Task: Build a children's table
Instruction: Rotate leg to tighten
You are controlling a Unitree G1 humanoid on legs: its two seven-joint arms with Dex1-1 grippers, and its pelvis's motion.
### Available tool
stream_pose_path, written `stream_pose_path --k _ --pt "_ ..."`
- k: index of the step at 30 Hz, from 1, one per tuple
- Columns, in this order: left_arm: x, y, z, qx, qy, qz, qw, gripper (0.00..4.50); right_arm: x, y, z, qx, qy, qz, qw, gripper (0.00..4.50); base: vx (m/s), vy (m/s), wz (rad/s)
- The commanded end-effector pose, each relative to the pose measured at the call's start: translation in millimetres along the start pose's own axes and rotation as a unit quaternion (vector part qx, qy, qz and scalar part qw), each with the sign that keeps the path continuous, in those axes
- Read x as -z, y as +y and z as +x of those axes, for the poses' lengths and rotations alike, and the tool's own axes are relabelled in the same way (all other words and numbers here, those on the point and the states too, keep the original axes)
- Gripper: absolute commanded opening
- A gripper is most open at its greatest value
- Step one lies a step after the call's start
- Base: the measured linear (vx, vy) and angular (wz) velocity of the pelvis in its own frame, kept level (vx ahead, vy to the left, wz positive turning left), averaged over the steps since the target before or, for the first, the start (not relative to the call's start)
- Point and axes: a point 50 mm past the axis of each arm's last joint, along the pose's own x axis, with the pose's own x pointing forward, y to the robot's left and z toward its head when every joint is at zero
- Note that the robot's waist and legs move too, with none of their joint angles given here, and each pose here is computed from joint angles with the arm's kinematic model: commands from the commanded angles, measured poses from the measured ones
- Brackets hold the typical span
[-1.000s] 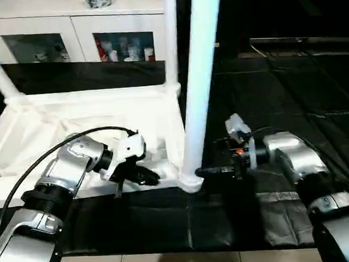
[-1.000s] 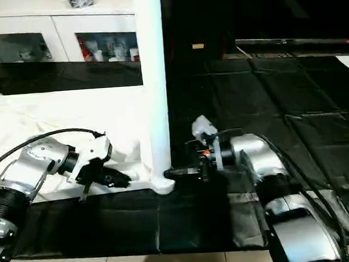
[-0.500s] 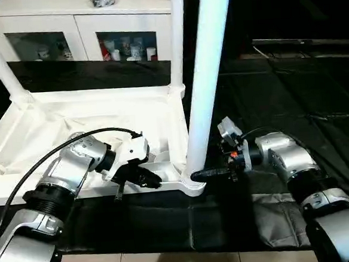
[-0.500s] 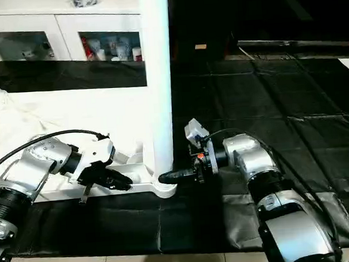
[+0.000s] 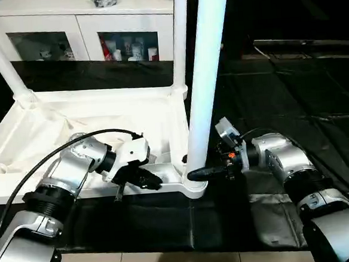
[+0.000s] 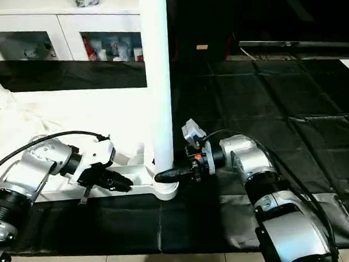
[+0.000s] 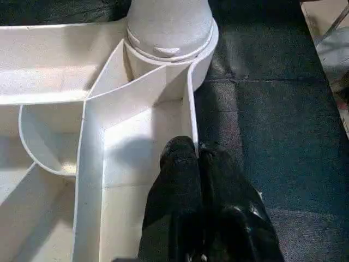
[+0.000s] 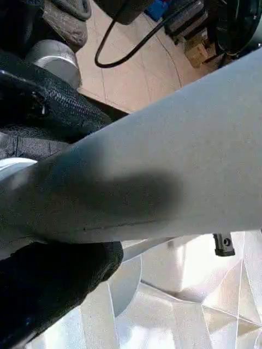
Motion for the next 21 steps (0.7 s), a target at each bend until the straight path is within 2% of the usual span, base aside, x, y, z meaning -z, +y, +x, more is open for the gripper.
stream_pose_path --k 1,3,4,6,8,9,12,13,15,17,19,21 --pt "3.7 -0.9 14 -0.001 0.009 -0.016 1.0 0.0 -2.8 -1.0 3.2 0.021 -0.033 0.012 0.999 2.22 0.0 0.0 0.0" --pt "-1.6 10.0 18 -0.06 -0.012 -0.043 0.997 0.0 4.0 -5.9 9.7 0.092 -0.042 0.027 0.995 2.21 0.0 0.0 0.0" --pt "-1.6 10.0 18 -0.06 -0.012 -0.043 0.997 0.0 4.0 -5.9 9.7 0.092 -0.042 0.027 0.995 2.2 0.0 0.0 0.0" --pt "-9.2 21.9 24 -0.123 -0.038 -0.075 0.989 0.0 12.2 -12.2 18.8 0.175 -0.037 0.042 0.983 2.15 0.0 0.0 0.0" --pt "-9.6 22.6 25 -0.126 -0.04 -0.077 0.988 0.0 12.5 -12.5 19.4 0.179 -0.037 0.043 0.982 2.11 -0.027 -0.002 -0.02" --pt "-15.8 31.9 32 -0.176 -0.059 -0.106 0.977 0.0 17.7 -17.6 28.5 0.243 -0.031 0.059 0.968 2.09 0.0 0.0 0.0" --pt "-18.5 35.4 35 -0.195 -0.066 -0.119 0.971 0.0 18.5 -19.7 32.8 0.268 -0.031 0.066 0.961 2.01 0.0 0.0 0.0" --pt "-24.0 40.4 41 -0.22 -0.078 -0.135 0.963 0.0 15.5 -22.9 40.8 0.302 -0.04 0.072 0.95 2.01 0.0 0.0 0.0" --pt "-29.3 44.8 47 -0.243 -0.087 -0.149 0.955 0.0 11.5 -24.6 49.2 0.326 -0.048 0.073 0.941 2.01 0.0 0.0 0.0" --pt "-33.2 47.1 49 -0.253 -0.094 -0.154 0.95 0.0 7.4 -23.4 56.8 0.322 -0.058 0.067 0.943 2.01 0.0 0.0 0.0" --pt "-35.3 48.2 49 -0.258 -0.098 -0.156 0.949 0.0 3.7 -21.6 61.8 0.314 -0.067 0.056 0.945 2.52 0.0 0.0 0.0" --pt "-36.2 47.9 49 -0.254 -0.099 -0.149 0.951 0.0 1.9 -20.3 63.6 0.308 -0.069 0.045 0.948 2.65 0.0 0.0 0.0"
